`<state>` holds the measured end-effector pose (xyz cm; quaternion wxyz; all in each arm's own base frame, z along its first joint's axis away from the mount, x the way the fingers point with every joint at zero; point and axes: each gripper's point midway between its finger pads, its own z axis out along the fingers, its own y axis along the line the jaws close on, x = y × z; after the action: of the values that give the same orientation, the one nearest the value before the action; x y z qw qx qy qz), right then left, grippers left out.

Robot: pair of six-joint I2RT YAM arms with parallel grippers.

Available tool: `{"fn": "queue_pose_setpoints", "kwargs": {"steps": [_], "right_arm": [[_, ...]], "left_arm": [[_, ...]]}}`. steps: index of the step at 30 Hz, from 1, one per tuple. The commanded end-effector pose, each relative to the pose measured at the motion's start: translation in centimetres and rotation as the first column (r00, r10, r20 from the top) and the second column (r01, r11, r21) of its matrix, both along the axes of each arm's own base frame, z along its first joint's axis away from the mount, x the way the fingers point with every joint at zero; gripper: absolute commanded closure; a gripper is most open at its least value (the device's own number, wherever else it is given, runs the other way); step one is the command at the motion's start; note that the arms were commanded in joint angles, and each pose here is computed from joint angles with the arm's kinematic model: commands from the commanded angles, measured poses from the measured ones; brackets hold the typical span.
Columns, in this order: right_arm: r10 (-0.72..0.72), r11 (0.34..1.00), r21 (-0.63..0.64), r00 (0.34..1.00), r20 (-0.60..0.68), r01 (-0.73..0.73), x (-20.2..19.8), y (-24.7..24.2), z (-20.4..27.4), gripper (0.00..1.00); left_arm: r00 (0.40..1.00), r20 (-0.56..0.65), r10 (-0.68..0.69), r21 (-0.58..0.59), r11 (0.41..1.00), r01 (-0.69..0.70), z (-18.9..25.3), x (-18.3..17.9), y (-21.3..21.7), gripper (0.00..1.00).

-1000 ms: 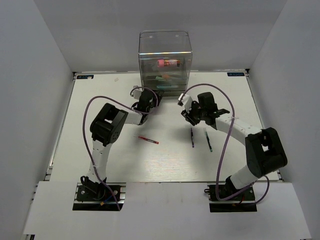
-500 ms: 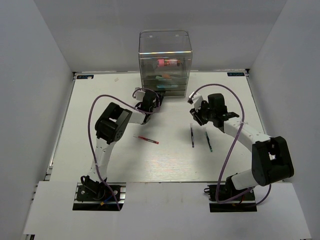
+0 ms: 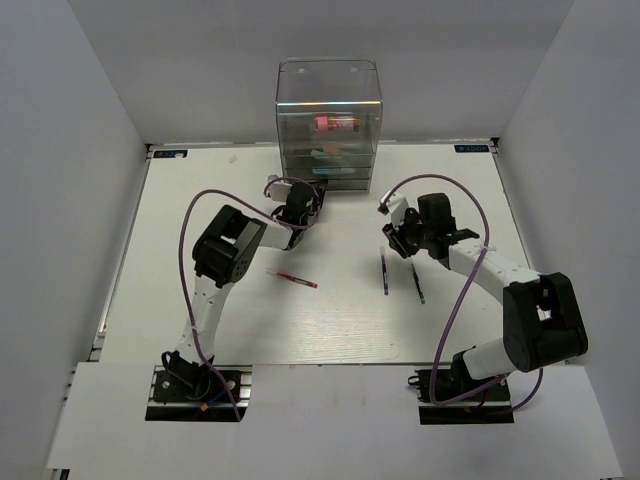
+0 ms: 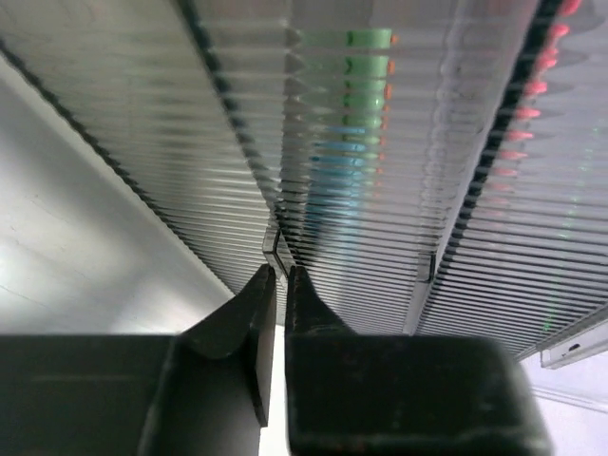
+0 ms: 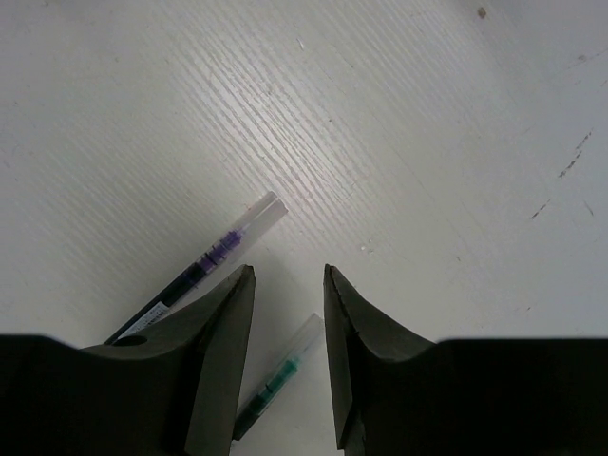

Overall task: Sort the stationery into containers
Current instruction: Open the drawer in the storage box.

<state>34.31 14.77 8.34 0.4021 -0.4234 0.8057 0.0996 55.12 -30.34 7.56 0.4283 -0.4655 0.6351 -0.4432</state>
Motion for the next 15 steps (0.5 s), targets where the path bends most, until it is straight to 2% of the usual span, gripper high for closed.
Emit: {"fn": "queue_pose_setpoints", "kwargs": {"steps": [1, 6, 8, 15], "right_arm": [[-0.008, 0.999, 0.035, 1.000, 0.025, 0.007, 0.0, 0.0, 1.1, 0.59], [-0.004, 0.999, 0.032, 1.000, 0.018, 0.003, -0.2, 0.0, 0.8, 0.59], [-0.001, 1.000, 0.030, 1.000, 0.015, 0.001, -0.3, 0.0, 0.7, 0.59], [0.001, 1.000, 0.029, 1.000, 0.001, -0.001, -0.8, -0.1, 0.1, 0.59]], "left_arm": [[0.993, 0.100, 0.067, -0.047, 0.997, -0.062, 2.0, 1.1, 1.3, 0.91], [0.994, 0.086, 0.066, -0.038, 0.997, -0.063, 1.6, 1.0, 1.4, 0.91], [0.994, 0.086, 0.066, -0.038, 0.997, -0.063, 1.6, 1.0, 1.4, 1.00], [0.996, 0.073, 0.043, -0.021, 0.999, -0.042, 1.1, -0.2, 1.1, 1.00]]}}
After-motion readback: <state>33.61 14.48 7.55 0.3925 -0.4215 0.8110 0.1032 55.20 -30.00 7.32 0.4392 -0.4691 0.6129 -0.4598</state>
